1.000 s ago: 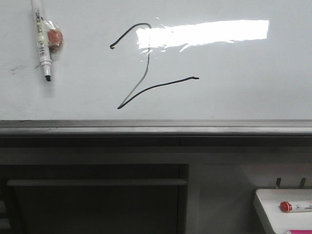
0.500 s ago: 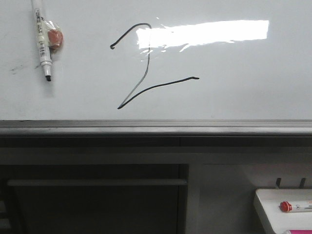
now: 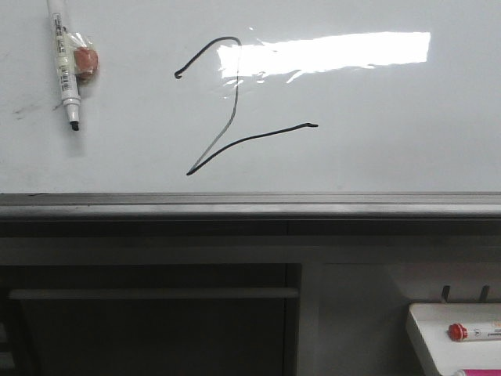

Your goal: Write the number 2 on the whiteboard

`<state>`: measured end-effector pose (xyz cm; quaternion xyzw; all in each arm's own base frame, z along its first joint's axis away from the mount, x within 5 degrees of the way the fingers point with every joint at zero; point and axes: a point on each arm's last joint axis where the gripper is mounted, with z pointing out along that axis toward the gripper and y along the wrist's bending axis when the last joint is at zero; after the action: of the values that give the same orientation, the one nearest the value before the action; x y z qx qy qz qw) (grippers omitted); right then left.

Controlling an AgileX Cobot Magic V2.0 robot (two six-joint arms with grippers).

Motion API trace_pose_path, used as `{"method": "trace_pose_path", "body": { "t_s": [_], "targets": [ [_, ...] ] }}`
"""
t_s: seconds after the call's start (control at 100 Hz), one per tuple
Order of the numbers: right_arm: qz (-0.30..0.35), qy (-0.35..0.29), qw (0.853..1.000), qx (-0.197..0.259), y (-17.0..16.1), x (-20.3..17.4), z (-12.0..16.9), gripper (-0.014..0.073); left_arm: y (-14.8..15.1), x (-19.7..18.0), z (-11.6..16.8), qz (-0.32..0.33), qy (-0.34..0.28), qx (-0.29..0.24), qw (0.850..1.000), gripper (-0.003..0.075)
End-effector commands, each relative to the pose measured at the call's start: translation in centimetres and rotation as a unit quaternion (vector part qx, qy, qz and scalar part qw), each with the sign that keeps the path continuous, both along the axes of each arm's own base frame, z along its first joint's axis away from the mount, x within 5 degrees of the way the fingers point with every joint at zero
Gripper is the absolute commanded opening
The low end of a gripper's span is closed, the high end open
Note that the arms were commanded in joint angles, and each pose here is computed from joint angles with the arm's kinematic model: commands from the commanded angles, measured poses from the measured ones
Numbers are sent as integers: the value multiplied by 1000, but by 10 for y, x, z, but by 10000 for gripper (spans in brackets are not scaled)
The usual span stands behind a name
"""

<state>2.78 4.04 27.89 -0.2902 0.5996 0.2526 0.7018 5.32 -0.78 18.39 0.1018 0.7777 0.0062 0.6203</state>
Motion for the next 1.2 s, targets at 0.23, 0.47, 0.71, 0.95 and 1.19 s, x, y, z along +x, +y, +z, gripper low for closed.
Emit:
{"method": "trace_pose_path", "body": {
  "t_s": [0.23, 0.47, 0.71, 0.95, 1.19],
  "targets": [
    [-20, -12, 999, 22, -3, 2, 10, -71, 1, 0, 3, 6, -37, -10, 999, -20],
    [-153, -19, 987, 38, -16, 23, -22, -71, 1, 0, 3, 6, -37, -10, 999, -20],
    [-245, -60, 966, -53, -23, 29, -38, -71, 1, 0, 3, 6, -37, -10, 999, -20],
    [-282, 6, 959, -14, -26, 33, -64, -74, 1, 0, 3, 6, -37, -10, 999, -20],
    [-298, 85, 949, -60, -29, 34, -90, -74, 1, 0, 3, 6, -37, -10, 999, -20]
  ]
}}
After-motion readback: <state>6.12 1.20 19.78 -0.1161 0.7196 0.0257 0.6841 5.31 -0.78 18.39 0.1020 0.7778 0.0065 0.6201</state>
